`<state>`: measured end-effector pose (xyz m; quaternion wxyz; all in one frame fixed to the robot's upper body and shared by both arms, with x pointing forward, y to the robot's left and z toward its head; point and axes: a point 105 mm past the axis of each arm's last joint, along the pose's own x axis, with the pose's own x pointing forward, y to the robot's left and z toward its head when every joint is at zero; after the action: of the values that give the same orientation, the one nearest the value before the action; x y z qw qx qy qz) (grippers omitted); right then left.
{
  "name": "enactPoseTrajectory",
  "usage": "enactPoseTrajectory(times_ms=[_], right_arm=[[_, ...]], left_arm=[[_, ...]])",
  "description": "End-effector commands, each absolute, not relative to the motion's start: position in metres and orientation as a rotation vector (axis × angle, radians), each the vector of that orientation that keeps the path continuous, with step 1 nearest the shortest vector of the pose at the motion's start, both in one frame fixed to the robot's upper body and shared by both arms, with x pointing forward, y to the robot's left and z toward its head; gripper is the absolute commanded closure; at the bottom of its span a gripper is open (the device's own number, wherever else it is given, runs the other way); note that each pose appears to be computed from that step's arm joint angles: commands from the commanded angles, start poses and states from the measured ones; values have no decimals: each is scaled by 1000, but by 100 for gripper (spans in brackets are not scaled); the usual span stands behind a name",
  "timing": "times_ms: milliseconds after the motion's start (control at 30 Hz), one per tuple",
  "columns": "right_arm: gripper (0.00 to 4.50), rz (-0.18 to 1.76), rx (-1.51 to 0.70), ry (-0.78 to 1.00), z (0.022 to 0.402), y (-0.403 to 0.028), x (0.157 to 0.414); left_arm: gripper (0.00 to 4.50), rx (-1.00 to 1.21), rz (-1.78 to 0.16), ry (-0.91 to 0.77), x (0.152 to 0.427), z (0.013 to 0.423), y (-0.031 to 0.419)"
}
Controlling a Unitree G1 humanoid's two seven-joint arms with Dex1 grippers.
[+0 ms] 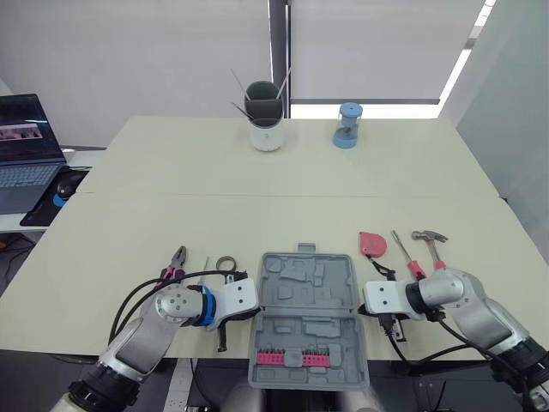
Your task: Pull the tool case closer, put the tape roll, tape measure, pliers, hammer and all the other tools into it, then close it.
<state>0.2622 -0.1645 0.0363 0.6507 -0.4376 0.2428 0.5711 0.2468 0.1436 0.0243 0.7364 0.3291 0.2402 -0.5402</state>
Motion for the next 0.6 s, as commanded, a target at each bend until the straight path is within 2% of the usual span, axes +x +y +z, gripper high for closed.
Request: enactPoseTrajectory(times_ms=[33, 100, 167, 300, 467, 600], right_arm=[[449, 1249, -993, 517, 49, -175, 268], [449, 1220, -955, 503, 56, -180, 270], [450, 1192, -904, 474, 65, -183, 271], [366, 1050, -739, 375, 106, -202, 289], [227, 914, -554, 252, 150, -236, 299], [114, 773, -587, 250, 161, -278, 301]], left_arm=[[450, 686, -1132, 530, 252, 28, 158], [450, 633, -1116, 486, 256, 40, 159], [413, 592, -1100, 445, 260, 51, 162], [296, 470, -1032, 383, 268, 77, 185], [128, 345, -884, 339, 272, 102, 233], [2, 297, -737, 351, 272, 115, 279]])
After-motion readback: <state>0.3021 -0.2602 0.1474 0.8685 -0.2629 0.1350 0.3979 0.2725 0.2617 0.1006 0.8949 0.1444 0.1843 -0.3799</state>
